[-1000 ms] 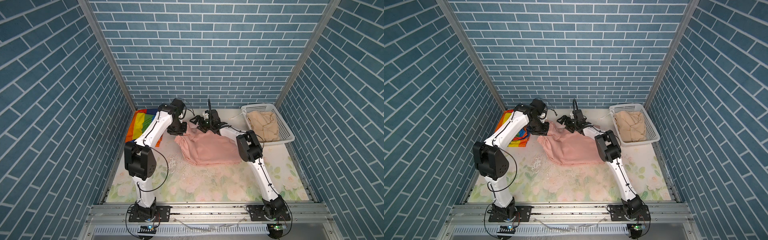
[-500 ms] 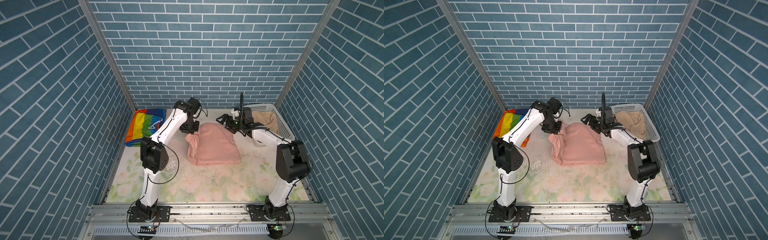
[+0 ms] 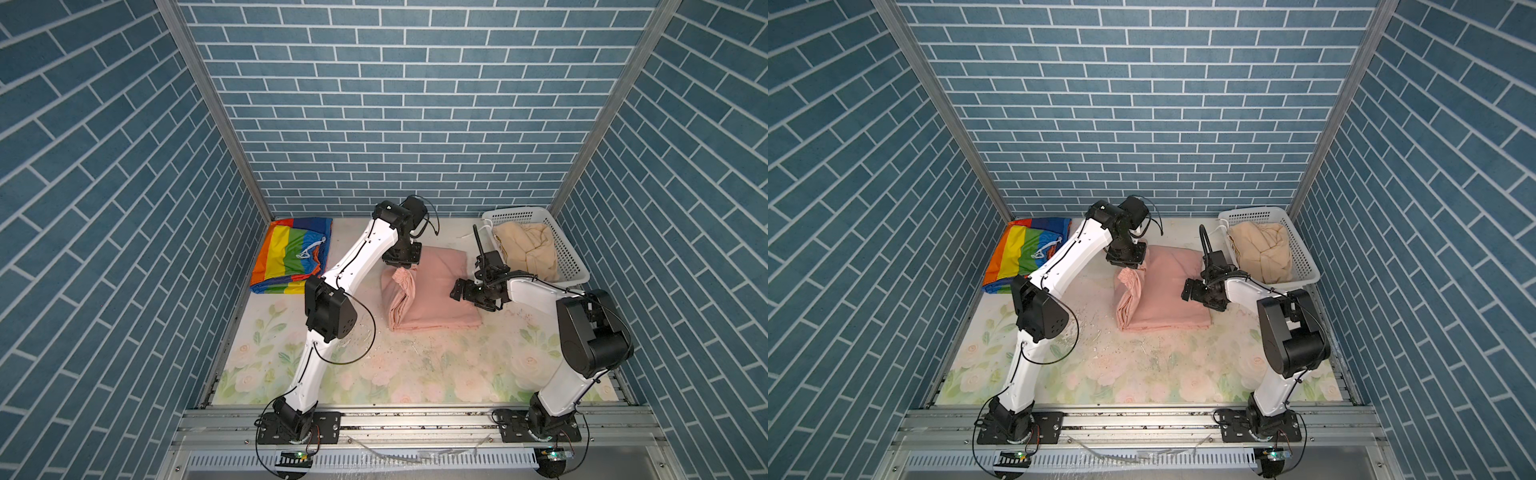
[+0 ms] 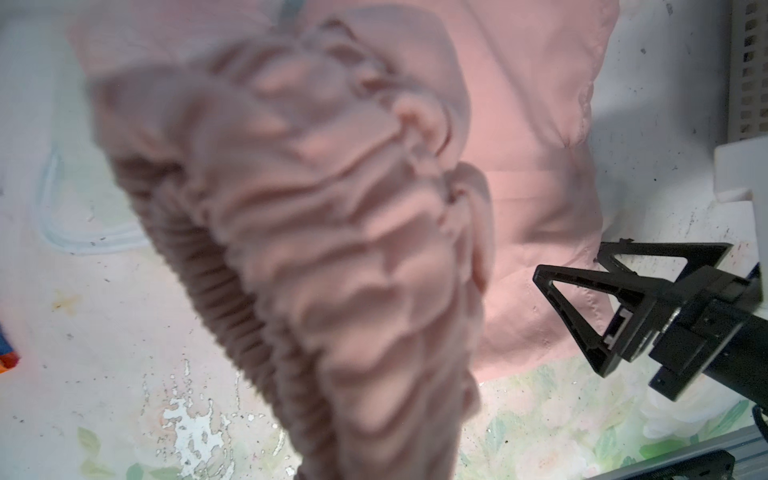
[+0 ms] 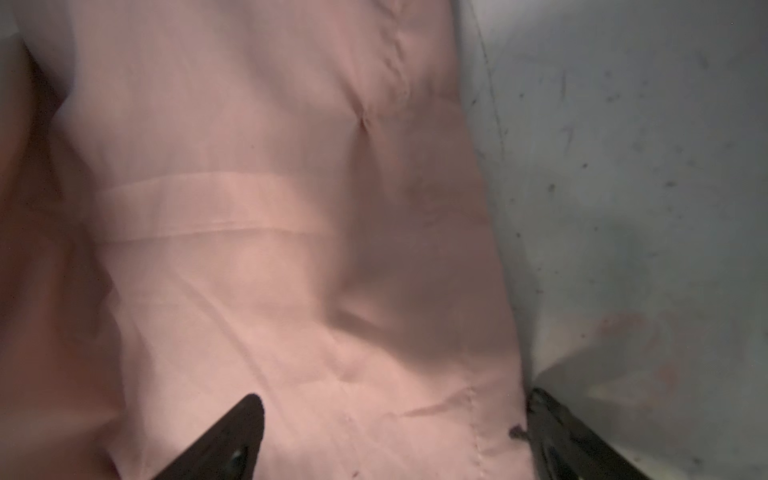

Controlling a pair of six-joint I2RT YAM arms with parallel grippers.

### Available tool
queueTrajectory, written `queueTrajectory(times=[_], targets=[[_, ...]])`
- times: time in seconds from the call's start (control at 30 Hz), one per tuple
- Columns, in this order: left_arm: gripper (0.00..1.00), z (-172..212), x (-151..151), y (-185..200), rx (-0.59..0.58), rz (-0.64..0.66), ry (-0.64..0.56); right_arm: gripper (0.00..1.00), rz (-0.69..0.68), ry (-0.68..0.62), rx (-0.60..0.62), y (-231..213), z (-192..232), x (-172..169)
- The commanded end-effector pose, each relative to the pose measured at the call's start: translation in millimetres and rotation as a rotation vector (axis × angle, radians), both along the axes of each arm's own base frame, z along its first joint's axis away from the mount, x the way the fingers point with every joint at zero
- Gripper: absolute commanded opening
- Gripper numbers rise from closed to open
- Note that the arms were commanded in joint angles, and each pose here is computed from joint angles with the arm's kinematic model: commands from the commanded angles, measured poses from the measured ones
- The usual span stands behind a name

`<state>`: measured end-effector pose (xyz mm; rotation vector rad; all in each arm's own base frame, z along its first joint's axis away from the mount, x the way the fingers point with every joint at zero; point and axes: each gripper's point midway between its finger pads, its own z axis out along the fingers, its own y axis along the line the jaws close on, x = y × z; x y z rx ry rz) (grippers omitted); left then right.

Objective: Fold and stack the shorts

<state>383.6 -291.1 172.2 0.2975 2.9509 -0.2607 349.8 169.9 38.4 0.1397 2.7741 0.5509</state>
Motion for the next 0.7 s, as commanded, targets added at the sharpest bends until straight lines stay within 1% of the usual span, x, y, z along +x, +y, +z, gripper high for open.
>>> queueTrajectory(times=[0.0,0.13,0.33,0.67], targets=[[0.00,-10,-5,-23,-0.040,-0.001,0.020,0.98,0.014,-0.001,-0.046,-9,-11,-5],[0.00,-22,-2,-49,-0.114,0.011,0.015,0.99,0.007,0.024,-0.006,-4,-23,-9],[0.00,-34,3,-77,-0.211,0.034,0.010,0.98,-0.003,0.050,0.040,1,-34,-17],[0.00,-48,17,-103,-0.334,0.087,0.009,0.98,-0.005,0.080,0.050,1,-48,-27]])
